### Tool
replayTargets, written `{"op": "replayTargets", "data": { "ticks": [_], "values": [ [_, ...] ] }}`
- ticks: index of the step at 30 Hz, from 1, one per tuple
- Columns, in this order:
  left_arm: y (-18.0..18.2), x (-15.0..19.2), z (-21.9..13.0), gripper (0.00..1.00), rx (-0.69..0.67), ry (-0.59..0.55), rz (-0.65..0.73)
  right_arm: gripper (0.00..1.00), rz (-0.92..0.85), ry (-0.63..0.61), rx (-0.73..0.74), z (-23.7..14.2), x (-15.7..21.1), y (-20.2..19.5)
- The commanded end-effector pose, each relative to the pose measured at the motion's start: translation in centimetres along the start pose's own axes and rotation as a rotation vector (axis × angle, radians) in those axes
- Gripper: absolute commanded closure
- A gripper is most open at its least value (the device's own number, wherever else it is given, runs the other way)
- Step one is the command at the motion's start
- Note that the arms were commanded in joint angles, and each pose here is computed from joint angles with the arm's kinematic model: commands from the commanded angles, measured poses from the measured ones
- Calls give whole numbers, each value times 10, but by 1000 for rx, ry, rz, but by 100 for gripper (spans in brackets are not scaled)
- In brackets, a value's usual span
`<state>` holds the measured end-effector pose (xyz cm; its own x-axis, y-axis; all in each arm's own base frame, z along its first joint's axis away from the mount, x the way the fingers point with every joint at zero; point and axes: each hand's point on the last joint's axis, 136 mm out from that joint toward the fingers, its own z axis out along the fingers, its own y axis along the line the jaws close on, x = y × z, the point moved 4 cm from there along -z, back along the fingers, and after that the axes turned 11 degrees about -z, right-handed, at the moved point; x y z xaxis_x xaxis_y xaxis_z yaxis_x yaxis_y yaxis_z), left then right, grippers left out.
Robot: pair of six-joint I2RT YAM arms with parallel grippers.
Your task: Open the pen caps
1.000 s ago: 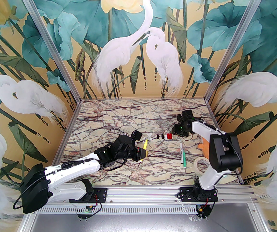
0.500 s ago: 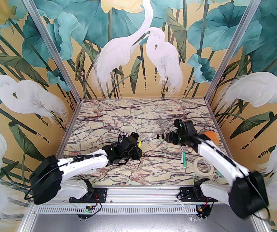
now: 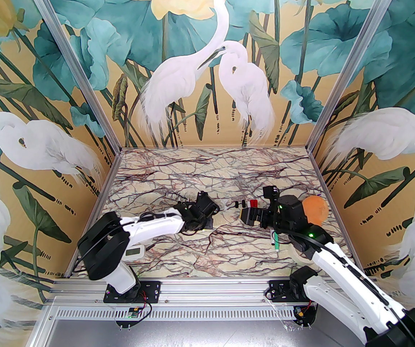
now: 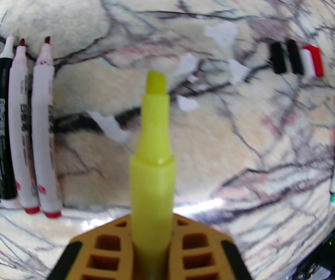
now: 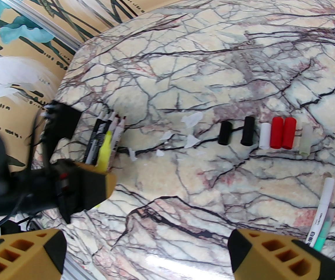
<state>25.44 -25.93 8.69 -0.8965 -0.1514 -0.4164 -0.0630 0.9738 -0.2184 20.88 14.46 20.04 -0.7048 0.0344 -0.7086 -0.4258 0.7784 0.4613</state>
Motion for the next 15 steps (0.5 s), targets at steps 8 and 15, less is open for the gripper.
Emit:
{"op": "replayTargets", "data": {
  "ticks": [8, 15],
  "values": [
    [15, -15, 22, 93, -176, -34, 60, 0, 16, -5, -24, 0, 2, 3],
    [16, -19, 33, 90, -226, -41, 87, 0, 22, 3, -10, 1, 4, 0]
  ]
}}
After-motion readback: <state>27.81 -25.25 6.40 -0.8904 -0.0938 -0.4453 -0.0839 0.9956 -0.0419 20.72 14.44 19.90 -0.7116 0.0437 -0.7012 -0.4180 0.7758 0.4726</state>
